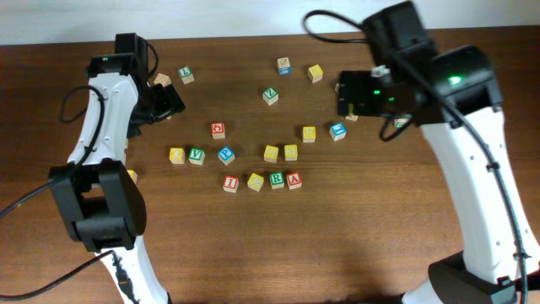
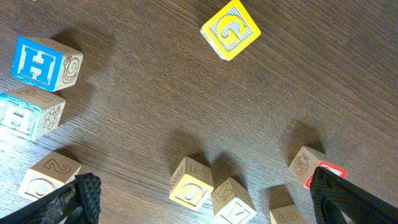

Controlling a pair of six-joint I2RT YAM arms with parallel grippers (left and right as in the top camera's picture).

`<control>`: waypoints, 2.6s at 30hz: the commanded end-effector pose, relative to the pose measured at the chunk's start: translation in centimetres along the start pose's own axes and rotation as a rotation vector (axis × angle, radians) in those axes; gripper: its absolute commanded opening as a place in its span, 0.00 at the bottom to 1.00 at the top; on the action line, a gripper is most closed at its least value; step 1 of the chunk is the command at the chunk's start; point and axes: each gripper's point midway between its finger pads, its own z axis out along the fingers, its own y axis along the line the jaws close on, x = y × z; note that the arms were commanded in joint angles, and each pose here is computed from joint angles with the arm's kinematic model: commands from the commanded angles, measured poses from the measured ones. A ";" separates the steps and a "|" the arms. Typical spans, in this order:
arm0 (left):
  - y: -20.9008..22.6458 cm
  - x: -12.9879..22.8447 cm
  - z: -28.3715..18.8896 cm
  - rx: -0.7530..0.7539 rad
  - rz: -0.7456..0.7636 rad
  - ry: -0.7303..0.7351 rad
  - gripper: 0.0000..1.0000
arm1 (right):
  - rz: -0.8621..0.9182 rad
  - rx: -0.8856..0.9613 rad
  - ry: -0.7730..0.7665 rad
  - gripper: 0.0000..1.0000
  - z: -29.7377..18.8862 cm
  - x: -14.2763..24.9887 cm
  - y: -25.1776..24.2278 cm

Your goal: Spell out ICRA

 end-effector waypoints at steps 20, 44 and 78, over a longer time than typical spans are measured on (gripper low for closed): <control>-6.9 12.7 -17.4 0.500 0.708 0.040 0.54 | -0.066 -0.133 0.346 0.04 5.9 5.5 0.2; -9.3 13.9 1.3 0.234 0.356 -0.096 0.00 | -0.054 -0.386 0.256 0.04 20.2 8.7 7.2; -18.5 21.2 2.6 0.408 0.521 0.267 0.00 | -0.042 -0.314 0.341 0.04 22.0 10.5 5.9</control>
